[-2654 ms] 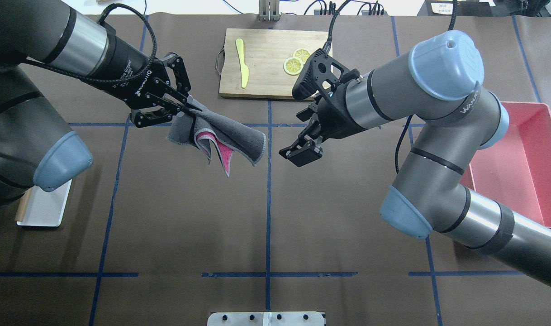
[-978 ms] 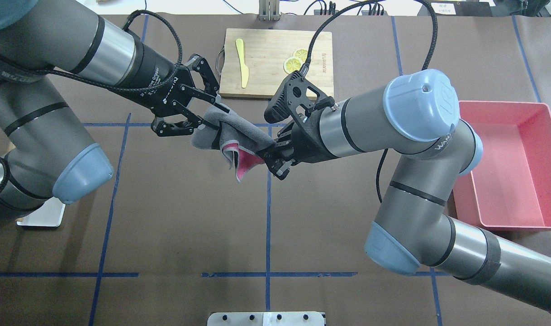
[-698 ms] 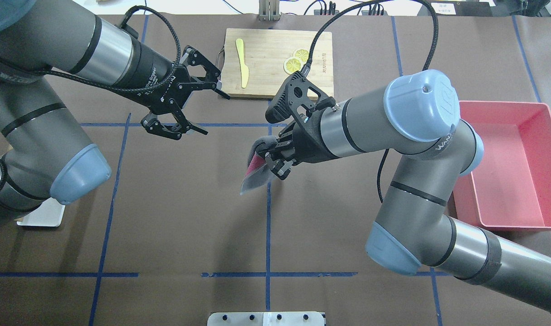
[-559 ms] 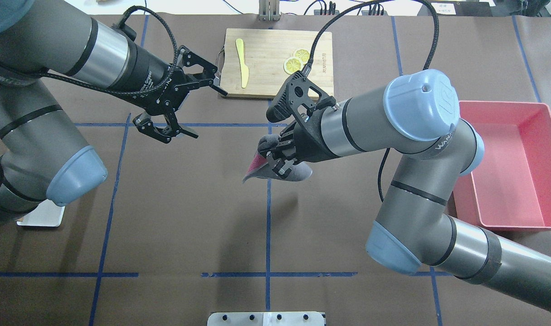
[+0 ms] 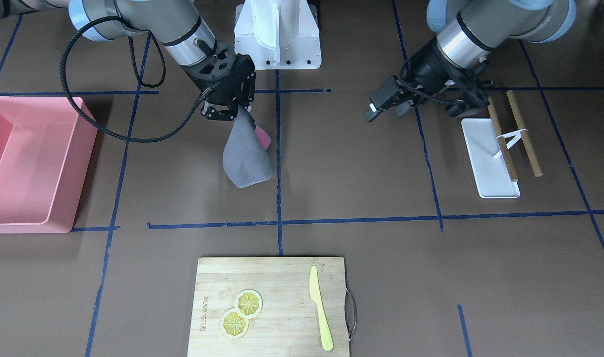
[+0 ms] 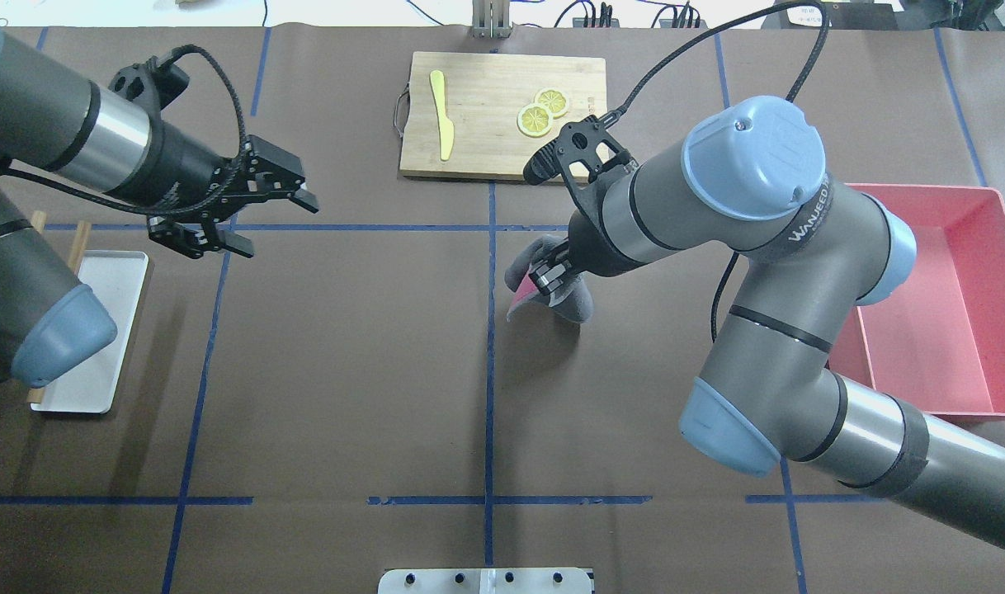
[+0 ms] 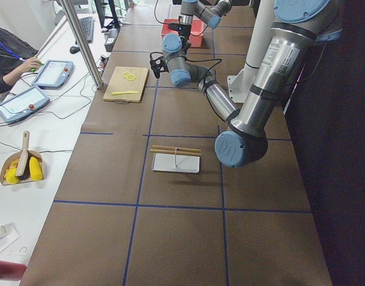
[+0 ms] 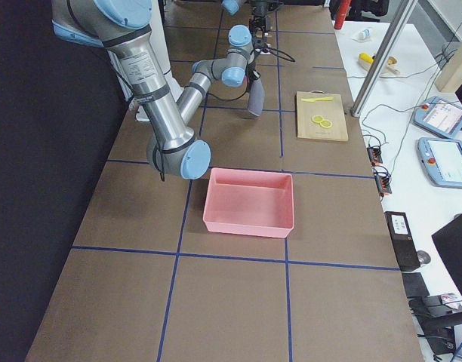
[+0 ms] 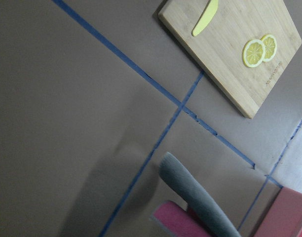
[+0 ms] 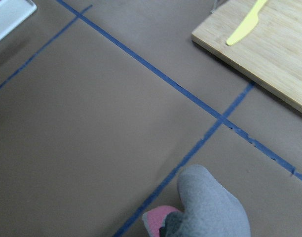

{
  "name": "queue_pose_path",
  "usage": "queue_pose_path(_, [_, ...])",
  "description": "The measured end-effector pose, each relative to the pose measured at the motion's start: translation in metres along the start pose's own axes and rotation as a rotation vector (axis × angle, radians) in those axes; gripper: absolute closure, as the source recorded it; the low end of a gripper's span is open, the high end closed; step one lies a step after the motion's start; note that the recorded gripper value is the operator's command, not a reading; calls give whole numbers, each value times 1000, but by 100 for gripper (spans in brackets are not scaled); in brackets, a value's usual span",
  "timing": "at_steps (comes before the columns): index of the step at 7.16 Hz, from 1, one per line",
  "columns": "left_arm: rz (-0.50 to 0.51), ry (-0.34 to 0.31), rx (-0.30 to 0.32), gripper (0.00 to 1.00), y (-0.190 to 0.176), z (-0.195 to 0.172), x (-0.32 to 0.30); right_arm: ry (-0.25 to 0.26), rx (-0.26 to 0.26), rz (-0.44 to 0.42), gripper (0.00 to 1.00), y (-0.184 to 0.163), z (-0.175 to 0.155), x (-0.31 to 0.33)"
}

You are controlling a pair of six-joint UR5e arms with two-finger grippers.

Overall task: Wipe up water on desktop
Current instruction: 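Lower the cloth to the table with the right gripper while the left arm withdraws, then wipe the cloth across the table toward the robot with the right gripper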

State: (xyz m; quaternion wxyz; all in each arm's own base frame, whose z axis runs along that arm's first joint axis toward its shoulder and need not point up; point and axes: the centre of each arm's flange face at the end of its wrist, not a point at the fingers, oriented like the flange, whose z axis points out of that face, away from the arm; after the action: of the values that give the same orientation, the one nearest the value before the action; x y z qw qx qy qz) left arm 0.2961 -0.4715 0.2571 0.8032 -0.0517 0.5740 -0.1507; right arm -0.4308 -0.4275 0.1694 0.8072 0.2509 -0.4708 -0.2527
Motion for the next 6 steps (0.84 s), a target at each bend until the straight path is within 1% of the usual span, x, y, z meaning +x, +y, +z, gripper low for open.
queue_pose_path(2, [233,-104,50,0,-41,-22,-94,90,-88,91,100,-2,-10,25])
queue_pose_path(3, [358,-176,65,0,-63,-41,-147,112,-138,132,100,0,-14,37])
queue_pose_path(4, [462,-254,61,0,-83,-61,-190,110,-186,174,100,1,-19,48])
queue_pose_path(5, [550,-335,34,0,-101,-84,-231,107,-224,209,100,4,-22,57])
queue_pose_path(6, [604,-395,1,0,-118,-106,-272,111,-245,237,100,8,-23,64])
